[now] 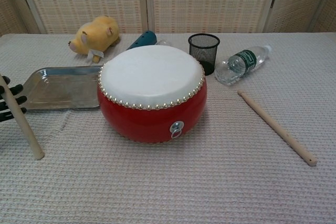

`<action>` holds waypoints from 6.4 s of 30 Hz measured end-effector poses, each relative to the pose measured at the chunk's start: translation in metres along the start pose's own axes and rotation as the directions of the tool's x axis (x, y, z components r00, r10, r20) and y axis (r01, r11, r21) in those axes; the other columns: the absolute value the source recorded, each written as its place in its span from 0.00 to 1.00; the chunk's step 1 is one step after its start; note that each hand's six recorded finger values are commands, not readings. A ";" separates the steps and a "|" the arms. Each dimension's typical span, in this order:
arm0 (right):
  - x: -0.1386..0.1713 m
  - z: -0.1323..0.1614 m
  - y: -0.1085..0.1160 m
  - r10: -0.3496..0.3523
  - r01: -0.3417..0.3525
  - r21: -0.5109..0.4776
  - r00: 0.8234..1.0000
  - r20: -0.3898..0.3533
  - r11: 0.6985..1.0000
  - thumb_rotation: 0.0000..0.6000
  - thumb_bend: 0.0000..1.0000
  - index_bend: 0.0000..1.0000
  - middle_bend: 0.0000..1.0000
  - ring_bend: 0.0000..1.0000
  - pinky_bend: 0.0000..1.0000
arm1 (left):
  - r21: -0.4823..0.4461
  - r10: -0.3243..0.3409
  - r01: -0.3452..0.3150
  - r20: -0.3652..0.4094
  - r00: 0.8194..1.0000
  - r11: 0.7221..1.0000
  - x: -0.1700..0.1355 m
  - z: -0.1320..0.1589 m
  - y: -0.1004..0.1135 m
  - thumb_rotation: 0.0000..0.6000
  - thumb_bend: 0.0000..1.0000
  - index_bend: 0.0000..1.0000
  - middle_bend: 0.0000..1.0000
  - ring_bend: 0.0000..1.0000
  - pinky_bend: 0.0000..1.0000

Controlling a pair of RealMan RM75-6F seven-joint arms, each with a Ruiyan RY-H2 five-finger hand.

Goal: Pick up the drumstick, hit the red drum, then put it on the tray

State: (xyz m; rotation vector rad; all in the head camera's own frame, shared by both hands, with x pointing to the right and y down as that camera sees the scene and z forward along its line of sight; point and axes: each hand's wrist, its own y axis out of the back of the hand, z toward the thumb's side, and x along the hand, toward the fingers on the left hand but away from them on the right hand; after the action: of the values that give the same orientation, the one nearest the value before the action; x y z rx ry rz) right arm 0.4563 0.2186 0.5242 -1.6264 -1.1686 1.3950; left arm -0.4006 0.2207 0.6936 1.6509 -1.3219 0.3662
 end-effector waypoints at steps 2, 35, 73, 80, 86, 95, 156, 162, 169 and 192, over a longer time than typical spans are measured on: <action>0.000 0.000 0.000 -0.001 0.001 0.000 1.000 0.001 1.000 1.00 0.10 0.09 0.16 0.01 0.10 | -0.003 -0.002 0.002 -0.004 1.000 1.000 0.003 -0.003 -0.001 1.00 0.38 0.52 0.43 0.37 0.42; 0.001 0.004 0.003 -0.011 0.011 0.007 1.000 -0.002 1.000 1.00 0.10 0.09 0.16 0.01 0.10 | -0.021 -0.119 0.119 0.018 0.993 0.993 0.004 -0.020 -0.008 1.00 0.38 0.49 0.56 0.51 0.47; 0.002 0.009 0.004 -0.019 0.019 0.004 1.000 -0.015 1.000 1.00 0.10 0.09 0.16 0.01 0.10 | 0.117 -0.162 0.161 -0.002 0.987 0.980 -0.004 -0.033 -0.018 0.99 0.22 0.41 0.49 0.47 0.46; 0.002 0.007 0.004 -0.018 0.018 0.004 1.000 -0.011 1.000 1.00 0.10 0.10 0.16 0.01 0.10 | 0.144 -0.159 0.157 0.000 0.987 0.977 -0.002 -0.031 -0.025 0.99 0.22 0.40 0.48 0.46 0.46; 0.002 0.007 0.005 -0.024 0.024 0.004 1.000 -0.012 1.000 1.00 0.10 0.09 0.16 0.01 0.10 | 0.154 -0.157 0.155 0.002 0.988 0.976 -0.002 -0.030 -0.026 0.95 0.22 0.54 0.62 0.57 0.54; 0.003 0.008 0.006 -0.029 0.030 0.004 0.999 -0.017 1.000 1.00 0.10 0.09 0.16 0.01 0.10 | 0.217 -0.157 0.154 -0.005 0.988 0.964 -0.005 -0.033 -0.027 0.87 0.22 0.67 0.76 0.67 0.61; 0.003 0.017 0.007 -0.034 0.034 0.005 0.999 -0.034 0.999 1.00 0.10 0.09 0.16 0.01 0.10 | 0.600 -0.071 0.110 -0.089 0.994 0.793 -0.012 -0.083 -0.017 1.00 0.78 1.00 1.00 1.00 1.00; 0.003 0.018 0.008 -0.037 0.037 0.005 0.998 -0.042 0.999 1.00 0.10 0.09 0.16 0.01 0.10 | 0.648 -0.076 0.082 -0.038 0.996 0.757 -0.012 -0.064 -0.019 1.00 0.82 1.00 1.00 1.00 1.00; 0.000 0.019 0.010 -0.044 0.045 0.008 0.998 -0.051 0.999 1.00 0.10 0.09 0.16 0.01 0.10 | 0.709 -0.097 0.059 0.013 0.995 0.703 -0.010 -0.037 -0.023 1.00 0.83 1.00 1.00 1.00 1.00; -0.018 0.022 0.020 -0.062 0.064 0.017 0.993 -0.101 0.998 1.00 0.10 0.09 0.16 0.01 0.10 | 0.861 -0.052 -0.325 0.332 0.942 -0.390 0.068 0.083 -0.106 1.00 0.83 1.00 1.00 1.00 1.00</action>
State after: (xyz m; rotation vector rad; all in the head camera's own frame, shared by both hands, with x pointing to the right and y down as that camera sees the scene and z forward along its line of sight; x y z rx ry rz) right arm 0.4383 0.1937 0.5079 -1.6128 -1.1340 1.2666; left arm -0.3085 0.1097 0.6496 2.9976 -1.3086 2.1625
